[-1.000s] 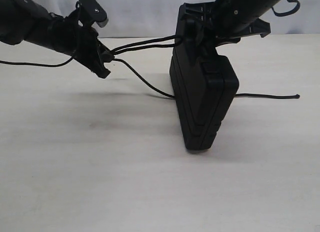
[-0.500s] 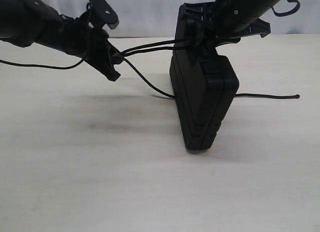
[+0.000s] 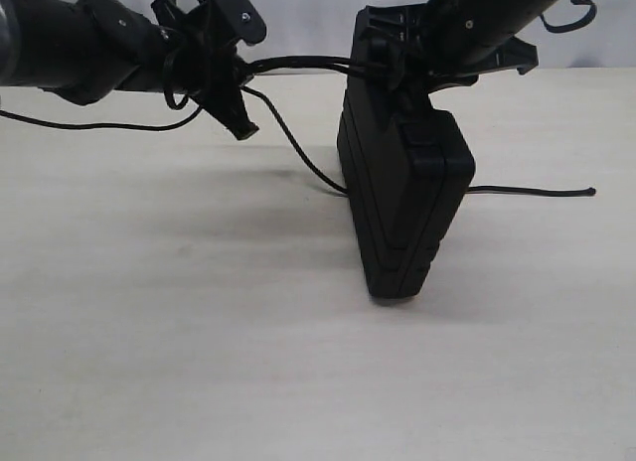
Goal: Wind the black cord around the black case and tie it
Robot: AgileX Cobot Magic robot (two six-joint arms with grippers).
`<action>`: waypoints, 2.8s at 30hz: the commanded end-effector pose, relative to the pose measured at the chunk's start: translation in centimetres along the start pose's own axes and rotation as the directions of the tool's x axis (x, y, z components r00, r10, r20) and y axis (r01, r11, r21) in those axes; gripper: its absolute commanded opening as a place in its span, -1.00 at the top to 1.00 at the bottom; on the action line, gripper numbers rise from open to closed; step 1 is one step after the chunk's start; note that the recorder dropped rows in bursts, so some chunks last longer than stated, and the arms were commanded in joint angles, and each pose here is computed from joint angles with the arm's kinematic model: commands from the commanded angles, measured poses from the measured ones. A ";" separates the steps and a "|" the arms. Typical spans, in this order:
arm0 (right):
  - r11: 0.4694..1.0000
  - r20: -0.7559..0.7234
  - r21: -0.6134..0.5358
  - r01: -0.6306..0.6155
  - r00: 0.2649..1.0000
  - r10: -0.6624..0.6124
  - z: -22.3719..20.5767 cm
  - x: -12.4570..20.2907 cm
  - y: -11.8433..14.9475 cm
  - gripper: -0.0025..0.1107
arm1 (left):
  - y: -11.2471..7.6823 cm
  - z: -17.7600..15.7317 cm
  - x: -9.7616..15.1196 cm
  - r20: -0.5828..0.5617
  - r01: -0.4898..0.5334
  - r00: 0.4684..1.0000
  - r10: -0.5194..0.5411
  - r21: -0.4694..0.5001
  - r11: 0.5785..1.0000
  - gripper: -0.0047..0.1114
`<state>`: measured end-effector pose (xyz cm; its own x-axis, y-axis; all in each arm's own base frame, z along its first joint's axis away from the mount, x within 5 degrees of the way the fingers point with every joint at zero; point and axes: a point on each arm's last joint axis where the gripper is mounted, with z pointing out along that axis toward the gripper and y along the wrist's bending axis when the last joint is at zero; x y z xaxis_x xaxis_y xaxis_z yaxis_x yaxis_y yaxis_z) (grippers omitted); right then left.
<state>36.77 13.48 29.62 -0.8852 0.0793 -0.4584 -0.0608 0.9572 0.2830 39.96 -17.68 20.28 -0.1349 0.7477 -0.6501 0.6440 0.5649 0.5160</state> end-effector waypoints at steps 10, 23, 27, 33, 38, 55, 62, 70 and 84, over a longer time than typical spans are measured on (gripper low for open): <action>1.000 -0.033 -0.005 -0.012 0.999 0.011 0.0 0.4 0.2 0.88 | -2.7 -0.5 -3.6 0.065 -0.204 0.975 0.210 -0.097 0.974 0.92; 1.000 -0.033 -0.005 -0.012 0.999 0.011 0.0 0.4 0.2 0.88 | -6.3 -0.9 -6.0 0.130 -0.256 0.957 0.260 -0.043 0.966 0.92; 1.000 -0.033 -0.005 -0.012 0.999 0.011 0.0 0.4 0.2 0.88 | -6.8 -1.0 -6.3 0.138 -0.261 0.955 0.263 -0.030 0.965 0.92; 1.000 -0.033 -0.005 -0.012 0.999 0.011 0.0 0.4 0.2 0.88 | -7.9 -1.4 -6.9 0.163 -0.277 0.949 0.271 0.018 0.961 0.92; 1.000 -0.033 -0.005 -0.012 0.999 0.011 0.0 0.4 0.2 0.88 | -7.6 -2.6 -7.7 0.191 -0.268 0.947 0.258 0.025 0.963 0.92; 1.000 -0.033 -0.005 -0.012 0.999 0.011 0.0 0.4 0.2 0.88 | -8.6 -3.0 -7.8 0.193 -0.150 0.975 0.115 0.178 0.973 0.92; 1.000 0.020 -0.019 -0.012 1.000 0.012 0.0 -0.1 0.3 0.88 | -8.9 -3.0 -7.8 0.192 -0.140 0.976 0.100 0.207 0.968 0.92; 1.000 0.039 -0.025 -0.012 0.999 0.013 0.0 -0.3 0.4 0.88 | -9.1 -3.2 -7.9 0.199 -0.149 0.975 0.103 0.229 0.962 0.92; 1.000 0.040 -0.006 0.004 0.999 -0.003 0.1 -0.3 0.2 0.88 | -10.6 -4.4 -11.0 0.294 -0.231 0.942 0.159 0.229 0.946 0.92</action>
<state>36.99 13.45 29.56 -0.8735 0.0843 -0.4794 -0.0603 0.9586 0.2784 31.82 -29.80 23.67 0.1801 0.7090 -0.6819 0.8040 0.2933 0.5173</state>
